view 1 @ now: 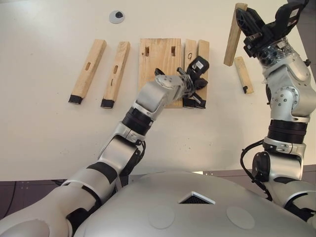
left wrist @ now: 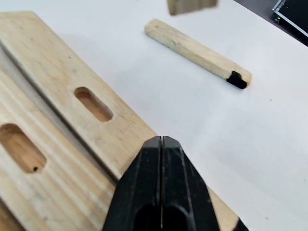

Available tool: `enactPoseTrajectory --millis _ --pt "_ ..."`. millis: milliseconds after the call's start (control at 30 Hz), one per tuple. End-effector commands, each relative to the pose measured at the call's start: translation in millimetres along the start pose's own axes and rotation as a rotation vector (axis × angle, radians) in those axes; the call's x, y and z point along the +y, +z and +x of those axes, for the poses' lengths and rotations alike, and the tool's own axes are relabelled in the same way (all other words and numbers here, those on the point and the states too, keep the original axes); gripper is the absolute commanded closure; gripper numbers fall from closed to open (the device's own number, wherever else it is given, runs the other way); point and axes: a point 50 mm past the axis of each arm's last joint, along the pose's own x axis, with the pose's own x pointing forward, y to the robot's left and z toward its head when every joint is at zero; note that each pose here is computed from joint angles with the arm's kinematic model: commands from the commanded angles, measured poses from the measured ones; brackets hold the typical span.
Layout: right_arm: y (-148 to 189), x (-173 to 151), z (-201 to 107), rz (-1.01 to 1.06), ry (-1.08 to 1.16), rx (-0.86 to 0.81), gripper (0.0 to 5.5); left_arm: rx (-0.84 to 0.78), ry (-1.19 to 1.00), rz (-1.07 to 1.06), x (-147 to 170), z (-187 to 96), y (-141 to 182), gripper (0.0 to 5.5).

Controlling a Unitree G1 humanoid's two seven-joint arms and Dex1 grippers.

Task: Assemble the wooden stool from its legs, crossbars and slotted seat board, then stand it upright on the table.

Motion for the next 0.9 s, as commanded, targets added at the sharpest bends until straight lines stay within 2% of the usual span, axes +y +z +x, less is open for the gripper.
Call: enactPoseTrajectory --millis 33,100,233,400,567,800,900 --pt "-2.2 18.7 8.3 0.038 0.018 -0.029 5.12 -0.179 0.013 -0.029 8.0 -7.8 32.7 5.5" --pt "-1.1 24.6 10.2 0.049 0.016 -0.042 5.12 -0.335 -0.017 -0.063 5.2 -27.3 59.2 5.5" --pt "5.9 30.5 14.2 0.057 0.014 -0.077 5.12 -0.296 -0.113 -0.001 -12.7 -49.8 61.2 5.5" --pt "13.0 28.7 21.7 0.043 -0.005 -0.107 5.12 -0.207 -0.077 0.062 -18.6 -48.0 52.5 5.5" --pt "12.1 44.9 20.6 0.158 0.133 -0.056 5.12 -0.248 -0.004 0.011 -0.4 -41.3 53.0 5.5" --pt "5.6 37.6 9.4 0.091 0.124 0.003 5.12 -0.262 0.113 -0.023 24.4 -46.6 52.1 5.5" --pt "-3.2 35.5 2.3 -0.018 0.123 0.074 5.12 -0.25 0.068 -0.014 18.7 -48.7 46.7 5.5"
